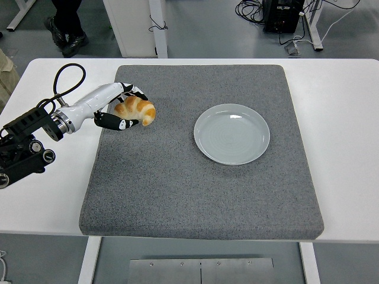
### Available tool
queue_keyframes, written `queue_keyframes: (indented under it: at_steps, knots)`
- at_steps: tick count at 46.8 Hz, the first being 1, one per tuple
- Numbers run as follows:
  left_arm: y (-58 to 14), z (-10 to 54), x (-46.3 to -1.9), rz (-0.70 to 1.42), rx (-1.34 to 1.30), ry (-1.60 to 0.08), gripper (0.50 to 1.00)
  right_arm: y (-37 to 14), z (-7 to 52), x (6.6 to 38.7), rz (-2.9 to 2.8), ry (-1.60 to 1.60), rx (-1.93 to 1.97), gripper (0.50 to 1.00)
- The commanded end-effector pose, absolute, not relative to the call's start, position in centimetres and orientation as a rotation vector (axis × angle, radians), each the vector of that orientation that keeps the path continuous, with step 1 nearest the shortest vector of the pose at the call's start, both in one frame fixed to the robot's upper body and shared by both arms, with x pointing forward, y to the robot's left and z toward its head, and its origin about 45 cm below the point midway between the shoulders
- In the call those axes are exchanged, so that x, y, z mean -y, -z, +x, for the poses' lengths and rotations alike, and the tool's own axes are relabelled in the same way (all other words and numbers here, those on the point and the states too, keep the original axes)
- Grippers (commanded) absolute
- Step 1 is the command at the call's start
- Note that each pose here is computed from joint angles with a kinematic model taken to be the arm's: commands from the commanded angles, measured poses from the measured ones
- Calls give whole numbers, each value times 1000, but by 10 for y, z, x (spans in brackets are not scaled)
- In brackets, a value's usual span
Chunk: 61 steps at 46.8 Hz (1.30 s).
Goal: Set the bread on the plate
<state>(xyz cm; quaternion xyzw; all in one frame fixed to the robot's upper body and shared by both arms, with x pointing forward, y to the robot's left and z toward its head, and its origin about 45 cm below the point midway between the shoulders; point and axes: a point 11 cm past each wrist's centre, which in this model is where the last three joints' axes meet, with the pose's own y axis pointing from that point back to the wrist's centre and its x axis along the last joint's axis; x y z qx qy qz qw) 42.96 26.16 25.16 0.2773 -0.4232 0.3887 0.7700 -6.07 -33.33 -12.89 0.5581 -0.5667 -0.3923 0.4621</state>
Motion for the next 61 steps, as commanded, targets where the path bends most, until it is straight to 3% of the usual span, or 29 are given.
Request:
queue_keyframes:
  at_steps: [1, 34, 61]
  knots:
    - [-269, 437, -263, 598, 940, -836, 500, 129, -61, 333, 1373, 965, 1393, 1000]
    - [-386, 467, -222, 498, 1105, -759, 500, 129, -61, 334, 1372, 964, 1394, 1000]
    - [-398, 460, -117, 429, 1208, -546, 500, 129, -61, 334, 1372, 964, 1394, 1000]
